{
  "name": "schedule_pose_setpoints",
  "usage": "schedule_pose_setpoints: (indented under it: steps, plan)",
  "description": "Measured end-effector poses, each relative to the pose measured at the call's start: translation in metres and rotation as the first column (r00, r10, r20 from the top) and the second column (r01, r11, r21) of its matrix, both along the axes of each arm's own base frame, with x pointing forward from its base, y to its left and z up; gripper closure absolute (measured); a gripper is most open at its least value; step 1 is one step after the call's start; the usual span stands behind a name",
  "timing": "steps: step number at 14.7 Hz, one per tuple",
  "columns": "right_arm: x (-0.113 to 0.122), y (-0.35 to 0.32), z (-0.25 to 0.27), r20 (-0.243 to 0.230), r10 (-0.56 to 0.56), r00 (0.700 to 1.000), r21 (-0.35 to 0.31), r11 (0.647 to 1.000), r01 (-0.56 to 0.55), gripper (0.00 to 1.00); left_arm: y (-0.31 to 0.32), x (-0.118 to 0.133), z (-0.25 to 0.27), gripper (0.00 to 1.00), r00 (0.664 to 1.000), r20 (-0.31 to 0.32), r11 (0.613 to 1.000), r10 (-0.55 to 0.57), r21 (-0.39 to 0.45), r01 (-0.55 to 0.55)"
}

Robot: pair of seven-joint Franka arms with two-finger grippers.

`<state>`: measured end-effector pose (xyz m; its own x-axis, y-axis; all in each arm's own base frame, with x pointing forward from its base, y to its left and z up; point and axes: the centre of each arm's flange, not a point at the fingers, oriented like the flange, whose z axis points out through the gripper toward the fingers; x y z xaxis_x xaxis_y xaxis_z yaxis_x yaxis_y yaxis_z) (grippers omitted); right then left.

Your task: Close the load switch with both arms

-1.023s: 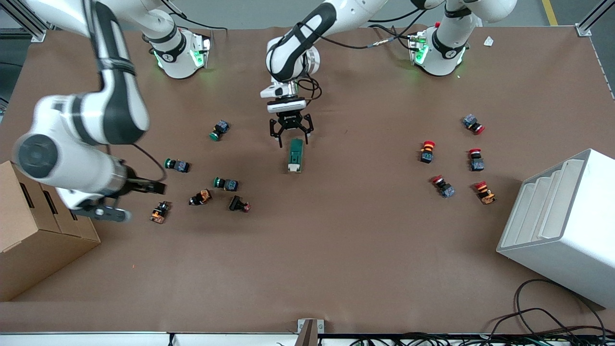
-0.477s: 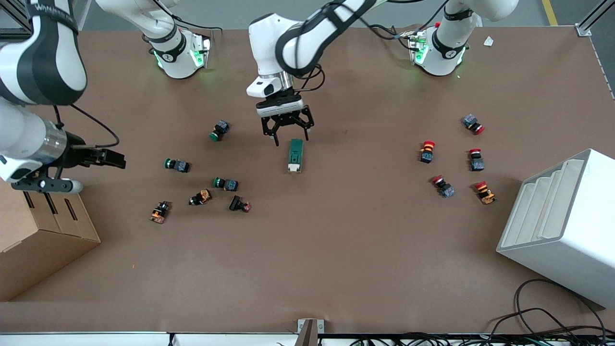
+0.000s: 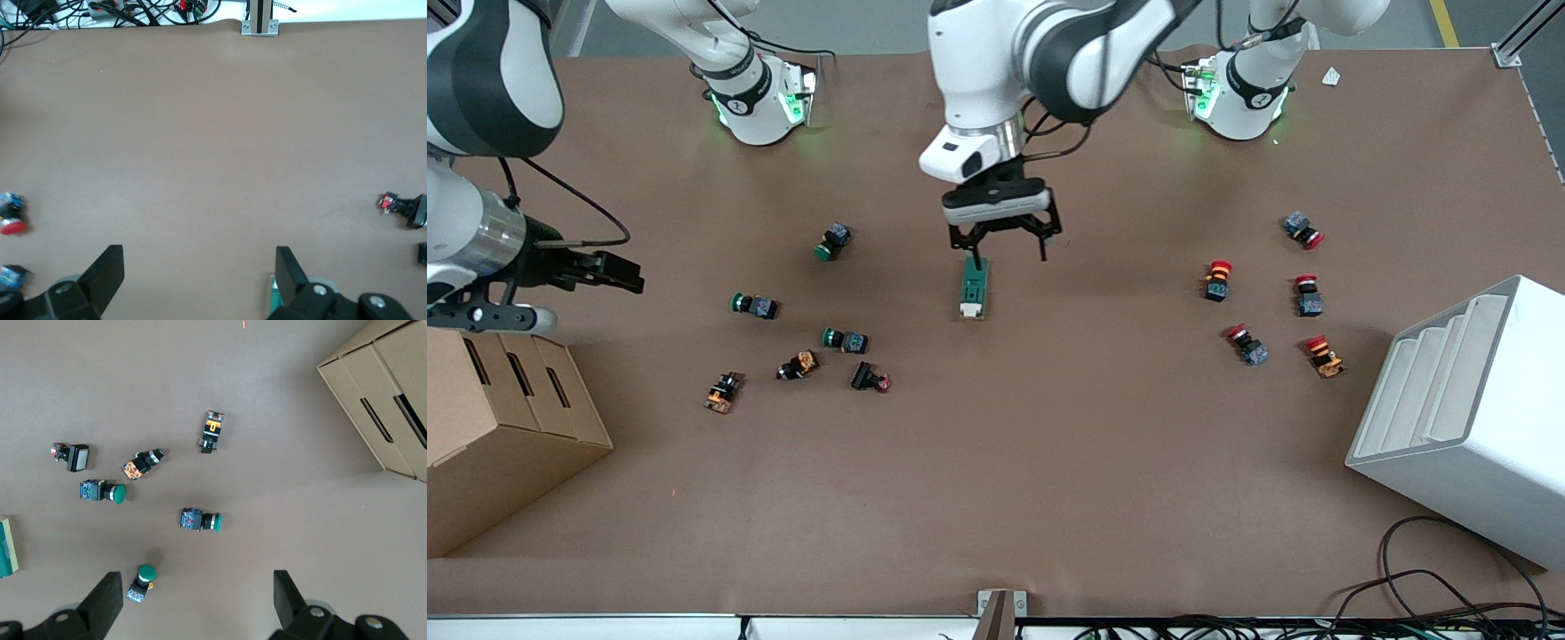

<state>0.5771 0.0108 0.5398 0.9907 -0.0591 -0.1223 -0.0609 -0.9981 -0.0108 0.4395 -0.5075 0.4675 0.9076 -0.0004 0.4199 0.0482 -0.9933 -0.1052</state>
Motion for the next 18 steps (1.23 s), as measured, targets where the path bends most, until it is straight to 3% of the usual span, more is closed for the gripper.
schedule_pose_setpoints:
  steps: [5, 12, 15, 18]
  plan:
    - [-0.016, -0.013, 0.025, 0.006, 0.007, 1.000, 0.005, 1.000, -0.007, 0.00, 0.105, 0.063, 0.066, 0.00, 0.992, -0.115, 0.999, -0.044, -0.011, 0.043]
    - [-0.036, -0.021, 0.048, -0.001, 0.006, 1.000, 0.009, 1.000, -0.006, 0.00, 0.280, 0.132, 0.114, 0.00, 0.974, -0.215, 0.996, -0.075, -0.068, 0.062]
    - [-0.044, -0.020, 0.058, 0.004, 0.008, 1.000, 0.010, 1.000, -0.008, 0.00, 0.331, 0.139, 0.119, 0.00, 0.964, -0.258, 0.997, -0.062, -0.051, 0.051]
    - [-0.046, -0.020, 0.063, 0.013, 0.008, 1.000, 0.010, 1.000, -0.008, 0.00, 0.339, 0.127, 0.128, 0.00, 0.953, -0.298, 0.999, -0.046, -0.034, 0.038]
